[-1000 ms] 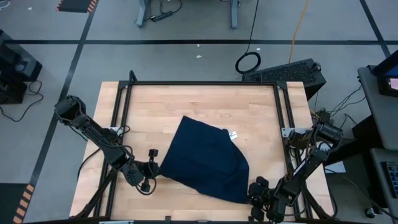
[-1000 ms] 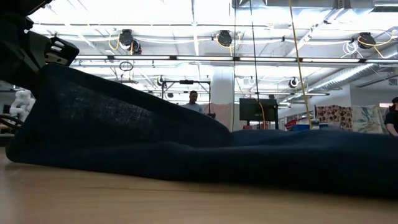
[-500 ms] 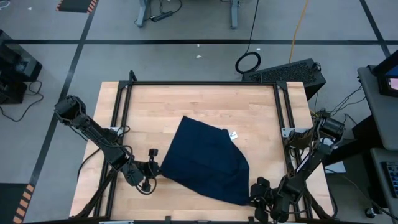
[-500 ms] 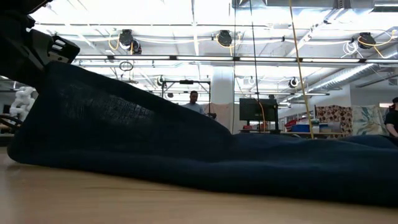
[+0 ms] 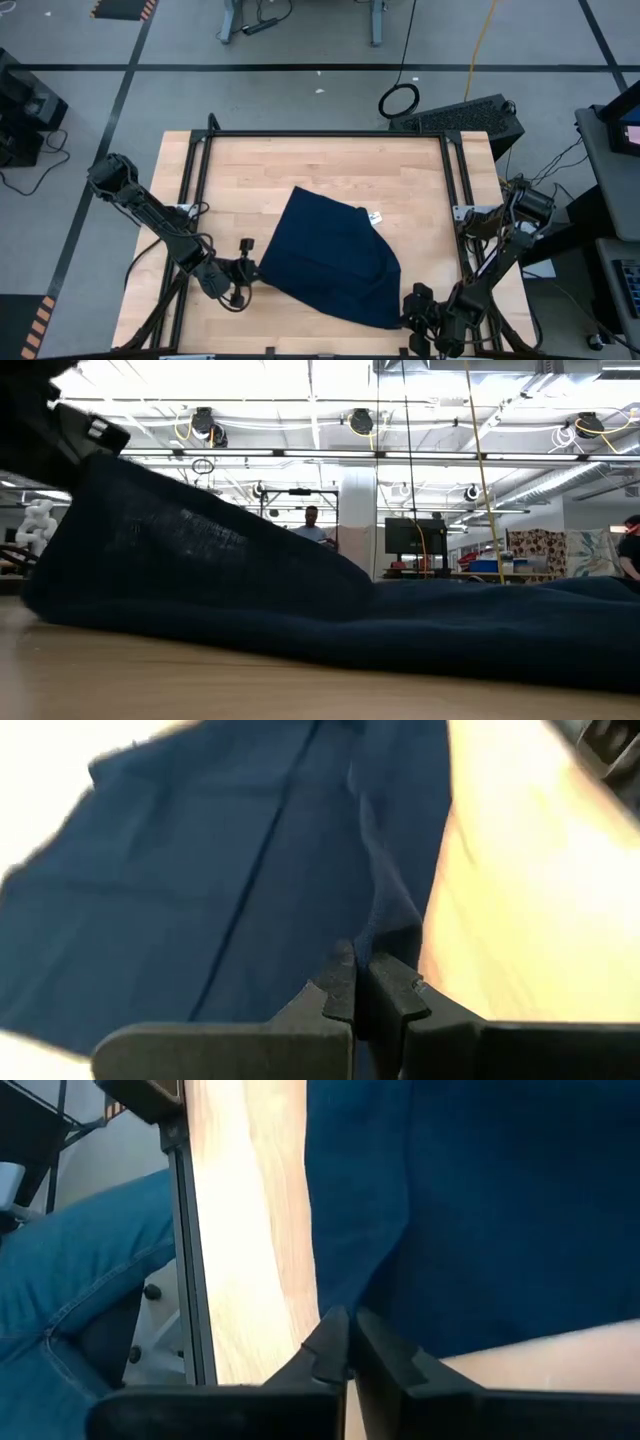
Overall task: Roll towel
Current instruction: Roll the dark blue towel
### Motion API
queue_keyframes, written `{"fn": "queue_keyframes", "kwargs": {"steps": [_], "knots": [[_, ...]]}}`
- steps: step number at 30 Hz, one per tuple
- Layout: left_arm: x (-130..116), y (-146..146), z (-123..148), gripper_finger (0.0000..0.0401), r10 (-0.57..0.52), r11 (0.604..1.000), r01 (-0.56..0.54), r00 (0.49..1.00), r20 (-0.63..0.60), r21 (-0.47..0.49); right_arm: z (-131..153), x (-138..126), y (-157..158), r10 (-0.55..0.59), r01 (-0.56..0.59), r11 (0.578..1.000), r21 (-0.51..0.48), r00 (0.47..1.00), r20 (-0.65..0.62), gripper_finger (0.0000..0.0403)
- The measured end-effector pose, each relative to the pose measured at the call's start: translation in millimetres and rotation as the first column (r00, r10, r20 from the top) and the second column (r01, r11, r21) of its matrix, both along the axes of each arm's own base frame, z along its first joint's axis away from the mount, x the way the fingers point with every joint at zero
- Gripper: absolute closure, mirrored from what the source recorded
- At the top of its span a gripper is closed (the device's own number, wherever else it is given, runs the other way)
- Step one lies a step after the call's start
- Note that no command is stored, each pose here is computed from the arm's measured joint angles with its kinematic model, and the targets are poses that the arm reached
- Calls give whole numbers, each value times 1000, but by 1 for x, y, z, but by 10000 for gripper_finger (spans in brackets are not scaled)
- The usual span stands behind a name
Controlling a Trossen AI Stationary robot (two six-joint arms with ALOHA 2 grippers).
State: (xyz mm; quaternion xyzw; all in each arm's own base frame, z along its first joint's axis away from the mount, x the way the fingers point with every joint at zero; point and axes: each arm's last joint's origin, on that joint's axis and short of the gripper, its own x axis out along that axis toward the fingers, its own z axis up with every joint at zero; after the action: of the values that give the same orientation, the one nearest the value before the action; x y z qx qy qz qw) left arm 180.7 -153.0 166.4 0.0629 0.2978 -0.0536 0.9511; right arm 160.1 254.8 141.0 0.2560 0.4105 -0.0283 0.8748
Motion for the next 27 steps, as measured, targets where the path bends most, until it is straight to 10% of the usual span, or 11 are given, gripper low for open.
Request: {"fn": "queue_keyframes", "kwargs": {"steps": [10,20,27], "knots": [[3,17,57,395,14,966,-87,957,290,243,74,-7,-51,-85,194,938,-287,932,352,402],[6,90,140,395,192,816,-488,733,653,308,170,-23,-140,-203,667,534,-520,698,687,403],[-1,143,178,395,128,813,-523,589,798,256,210,-28,-206,-306,727,414,-548,678,668,403]]}}
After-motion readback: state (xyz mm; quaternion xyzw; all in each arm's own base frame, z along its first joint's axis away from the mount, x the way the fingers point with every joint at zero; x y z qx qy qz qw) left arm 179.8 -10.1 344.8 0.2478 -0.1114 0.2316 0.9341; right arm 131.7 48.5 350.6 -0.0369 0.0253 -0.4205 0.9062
